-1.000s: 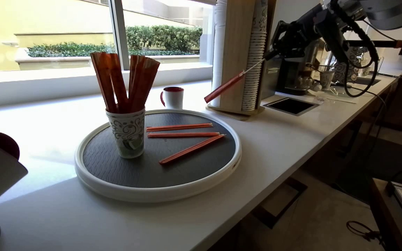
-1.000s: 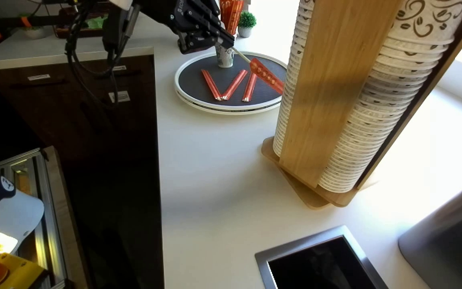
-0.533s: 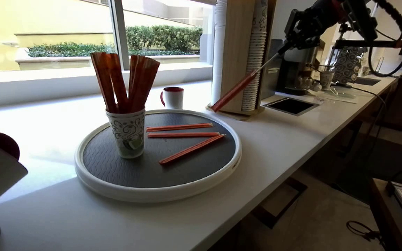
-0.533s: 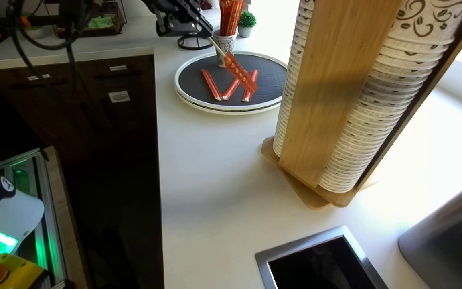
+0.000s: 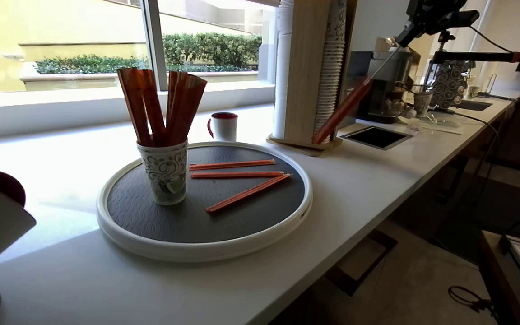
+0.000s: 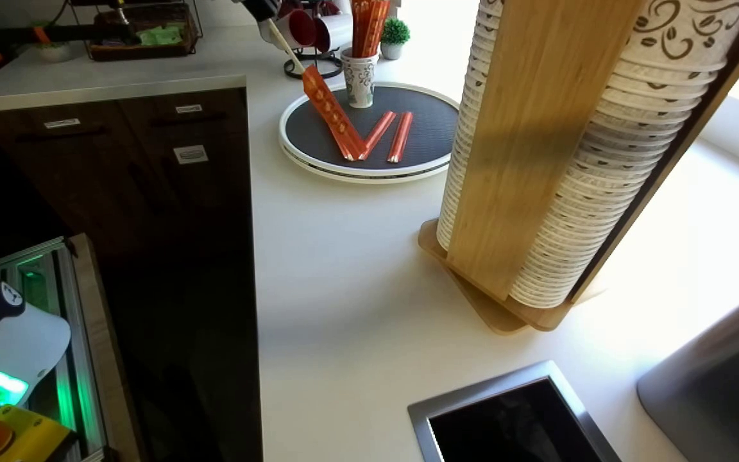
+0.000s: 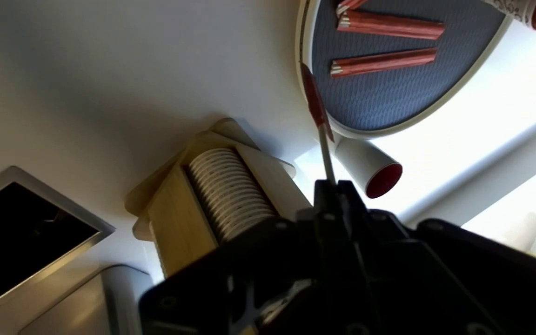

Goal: Put the open packet and wooden stirrer in the trash chute.

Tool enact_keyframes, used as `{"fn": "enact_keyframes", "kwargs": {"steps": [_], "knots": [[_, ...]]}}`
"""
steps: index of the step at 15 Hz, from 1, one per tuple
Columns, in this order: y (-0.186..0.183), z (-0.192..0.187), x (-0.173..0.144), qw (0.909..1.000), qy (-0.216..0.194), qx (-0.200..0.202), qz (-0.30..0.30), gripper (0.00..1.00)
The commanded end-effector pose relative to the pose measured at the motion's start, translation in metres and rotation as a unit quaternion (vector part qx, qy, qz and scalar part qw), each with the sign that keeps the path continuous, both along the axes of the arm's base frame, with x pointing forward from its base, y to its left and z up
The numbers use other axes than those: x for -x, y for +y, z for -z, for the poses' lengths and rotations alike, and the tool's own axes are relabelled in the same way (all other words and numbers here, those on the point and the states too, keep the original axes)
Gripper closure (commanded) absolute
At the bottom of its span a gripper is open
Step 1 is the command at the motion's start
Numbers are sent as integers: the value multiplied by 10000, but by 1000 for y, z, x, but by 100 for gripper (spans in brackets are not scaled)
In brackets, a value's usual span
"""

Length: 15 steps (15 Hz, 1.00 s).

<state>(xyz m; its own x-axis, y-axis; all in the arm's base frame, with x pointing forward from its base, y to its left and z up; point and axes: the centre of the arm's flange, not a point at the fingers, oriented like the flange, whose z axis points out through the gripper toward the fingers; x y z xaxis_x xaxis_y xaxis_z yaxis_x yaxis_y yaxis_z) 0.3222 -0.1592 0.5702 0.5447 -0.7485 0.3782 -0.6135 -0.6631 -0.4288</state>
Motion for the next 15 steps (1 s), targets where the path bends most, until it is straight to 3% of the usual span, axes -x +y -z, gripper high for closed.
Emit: {"fn": "enact_keyframes", "kwargs": {"steps": [1,5,8,10,11,15], "knots": [[-12,-12,31,9975,594,324,210,99],[-39,-10,59,9867,1242,962,425,99],[-60,-6,77,9719,1685,1516,627,99],[-80,-1,83,9607,1725,2046,738,99],[-68,-7,73,9702,1627,1660,685,94],[-77,-7,80,9634,1744,1891,757,94]]}}
